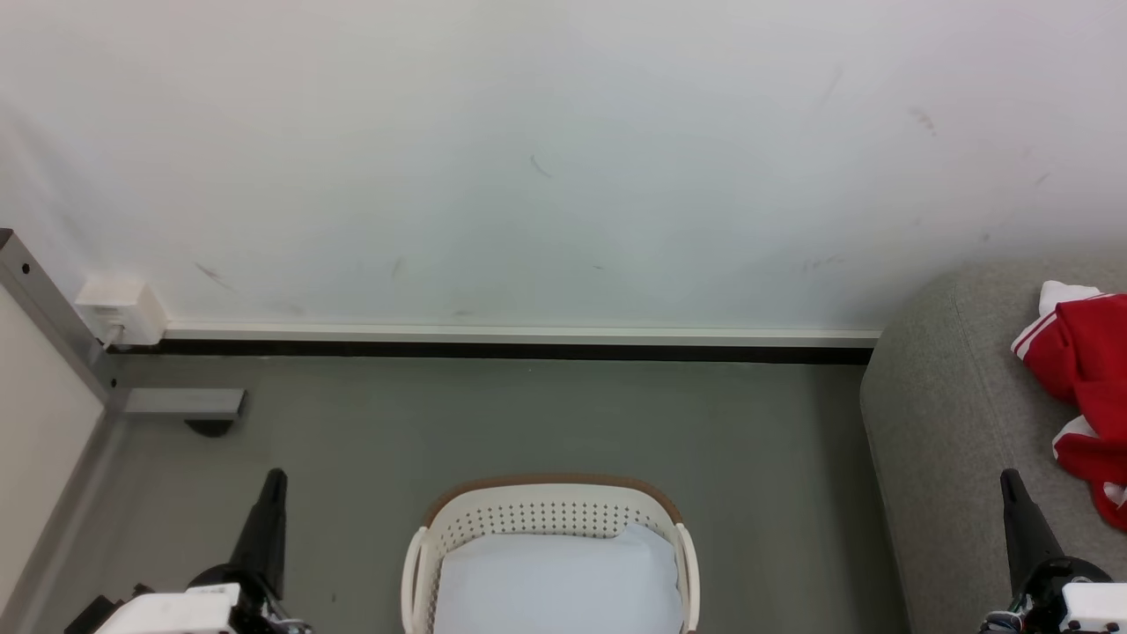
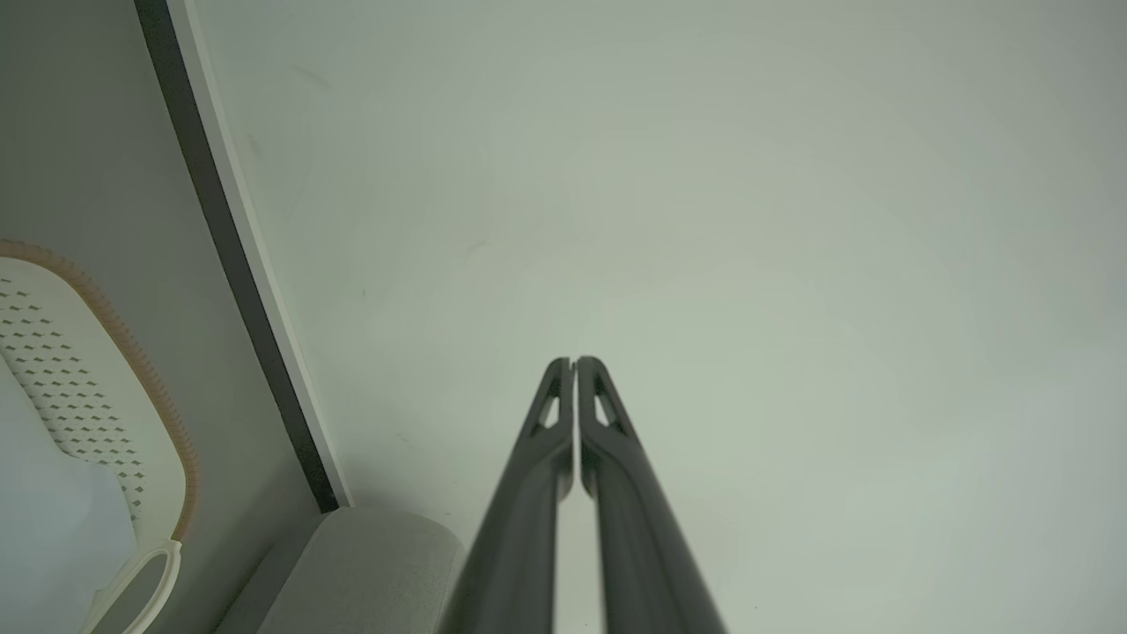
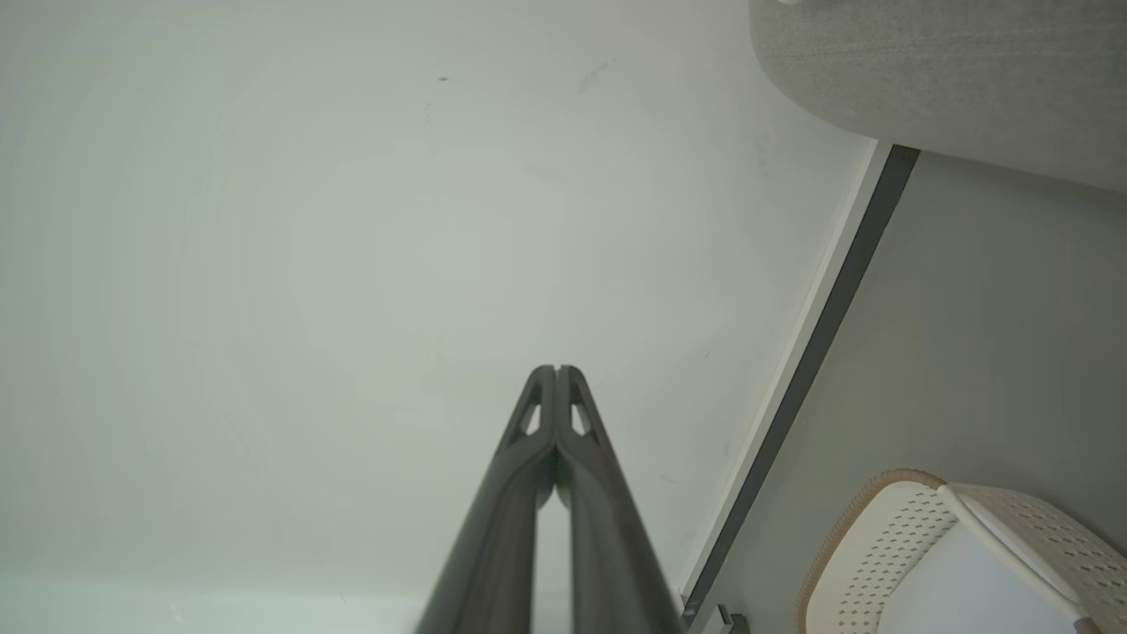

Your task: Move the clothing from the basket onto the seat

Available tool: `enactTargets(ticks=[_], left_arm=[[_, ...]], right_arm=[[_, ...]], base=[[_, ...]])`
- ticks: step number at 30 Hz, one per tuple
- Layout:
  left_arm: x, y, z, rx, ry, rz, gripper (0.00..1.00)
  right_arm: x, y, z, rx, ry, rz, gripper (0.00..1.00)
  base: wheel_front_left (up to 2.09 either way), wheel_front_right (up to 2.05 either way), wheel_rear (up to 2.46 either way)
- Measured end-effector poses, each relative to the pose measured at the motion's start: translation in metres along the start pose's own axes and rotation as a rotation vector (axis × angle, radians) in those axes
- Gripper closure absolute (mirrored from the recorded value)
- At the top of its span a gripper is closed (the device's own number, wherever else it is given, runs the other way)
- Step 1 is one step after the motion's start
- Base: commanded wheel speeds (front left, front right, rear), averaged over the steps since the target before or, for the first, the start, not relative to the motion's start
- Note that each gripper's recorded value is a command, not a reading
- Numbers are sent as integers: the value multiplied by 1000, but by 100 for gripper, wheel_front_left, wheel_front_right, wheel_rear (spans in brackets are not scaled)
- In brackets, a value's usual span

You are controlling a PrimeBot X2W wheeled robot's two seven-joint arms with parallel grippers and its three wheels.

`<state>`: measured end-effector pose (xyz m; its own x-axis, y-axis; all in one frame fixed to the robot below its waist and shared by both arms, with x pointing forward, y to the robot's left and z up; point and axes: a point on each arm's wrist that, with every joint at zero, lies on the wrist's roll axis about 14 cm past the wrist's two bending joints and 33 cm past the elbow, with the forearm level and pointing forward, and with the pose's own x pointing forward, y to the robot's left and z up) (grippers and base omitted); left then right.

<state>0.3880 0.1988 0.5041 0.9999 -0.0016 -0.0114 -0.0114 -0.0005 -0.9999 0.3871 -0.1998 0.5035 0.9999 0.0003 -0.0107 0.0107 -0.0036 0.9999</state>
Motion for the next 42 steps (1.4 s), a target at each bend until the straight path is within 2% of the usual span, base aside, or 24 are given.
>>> enactTargets(ticks=[42], left_arm=[[0, 0, 0, 0, 0, 0, 100]], right_arm=[[0, 0, 0, 0, 0, 0, 100]], base=[[0, 0, 0]])
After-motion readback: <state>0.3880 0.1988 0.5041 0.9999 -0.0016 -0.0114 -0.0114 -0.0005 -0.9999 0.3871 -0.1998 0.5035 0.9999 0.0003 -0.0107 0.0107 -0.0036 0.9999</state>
